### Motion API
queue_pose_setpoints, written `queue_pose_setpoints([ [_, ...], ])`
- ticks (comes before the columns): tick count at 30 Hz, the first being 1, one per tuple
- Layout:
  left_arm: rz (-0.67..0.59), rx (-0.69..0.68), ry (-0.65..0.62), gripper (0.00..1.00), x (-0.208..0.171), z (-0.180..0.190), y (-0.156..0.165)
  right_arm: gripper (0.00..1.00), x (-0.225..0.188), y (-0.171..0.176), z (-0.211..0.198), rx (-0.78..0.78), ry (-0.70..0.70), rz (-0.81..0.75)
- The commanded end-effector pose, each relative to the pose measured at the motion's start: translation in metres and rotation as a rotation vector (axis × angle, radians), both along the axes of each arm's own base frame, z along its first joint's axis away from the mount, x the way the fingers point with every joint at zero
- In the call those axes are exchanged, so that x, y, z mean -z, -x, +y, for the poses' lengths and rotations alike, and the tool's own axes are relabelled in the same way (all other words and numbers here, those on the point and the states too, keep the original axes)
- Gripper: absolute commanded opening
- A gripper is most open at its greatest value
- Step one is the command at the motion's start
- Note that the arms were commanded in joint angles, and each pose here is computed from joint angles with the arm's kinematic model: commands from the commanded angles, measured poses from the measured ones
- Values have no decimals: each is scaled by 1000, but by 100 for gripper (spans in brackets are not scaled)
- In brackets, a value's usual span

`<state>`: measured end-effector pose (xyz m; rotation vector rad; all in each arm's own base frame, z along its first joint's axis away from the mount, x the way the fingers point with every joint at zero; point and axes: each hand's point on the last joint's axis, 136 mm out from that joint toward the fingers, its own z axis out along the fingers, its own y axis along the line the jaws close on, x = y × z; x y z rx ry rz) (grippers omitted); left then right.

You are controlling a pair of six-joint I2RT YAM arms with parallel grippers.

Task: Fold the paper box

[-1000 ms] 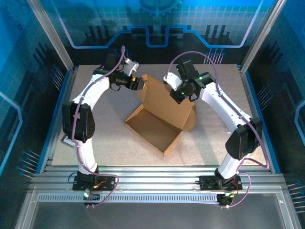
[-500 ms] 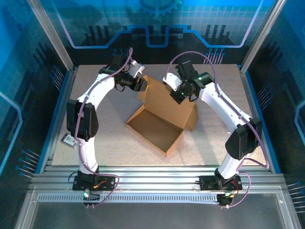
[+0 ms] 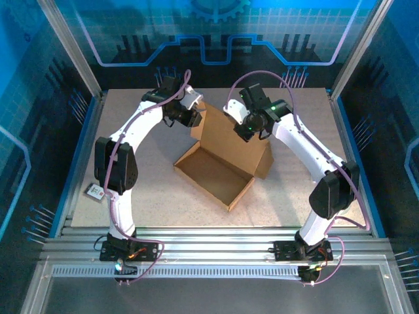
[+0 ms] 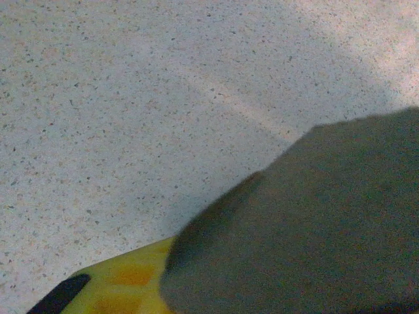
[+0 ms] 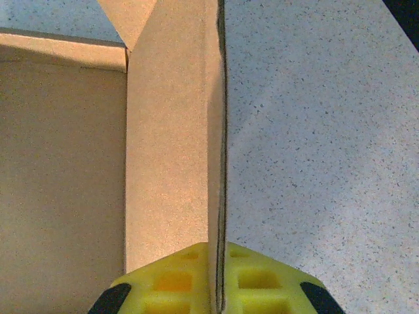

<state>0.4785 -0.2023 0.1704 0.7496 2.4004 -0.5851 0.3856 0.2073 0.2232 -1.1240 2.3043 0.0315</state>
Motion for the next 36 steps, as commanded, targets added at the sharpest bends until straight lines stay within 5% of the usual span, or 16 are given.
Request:
queue_pose_setpoints([
  [1, 12, -14, 43, 22, -9, -9, 5, 12, -5, -6, 19, 8, -68, -12],
  [11, -72, -141, 56, 19, -19, 8, 15, 56, -33, -6, 16, 151, -289, -36],
  [22, -58, -206, 88, 18, -12, 11, 29, 90, -18, 29, -65, 418, -580, 22],
  [30, -13, -292, 74, 18, -5, 18, 35, 89, 12, 50, -78, 454, -646, 91],
  [36, 46, -411, 76, 19, 7, 26, 43, 77, 37, 51, -97, 654, -637, 115],
])
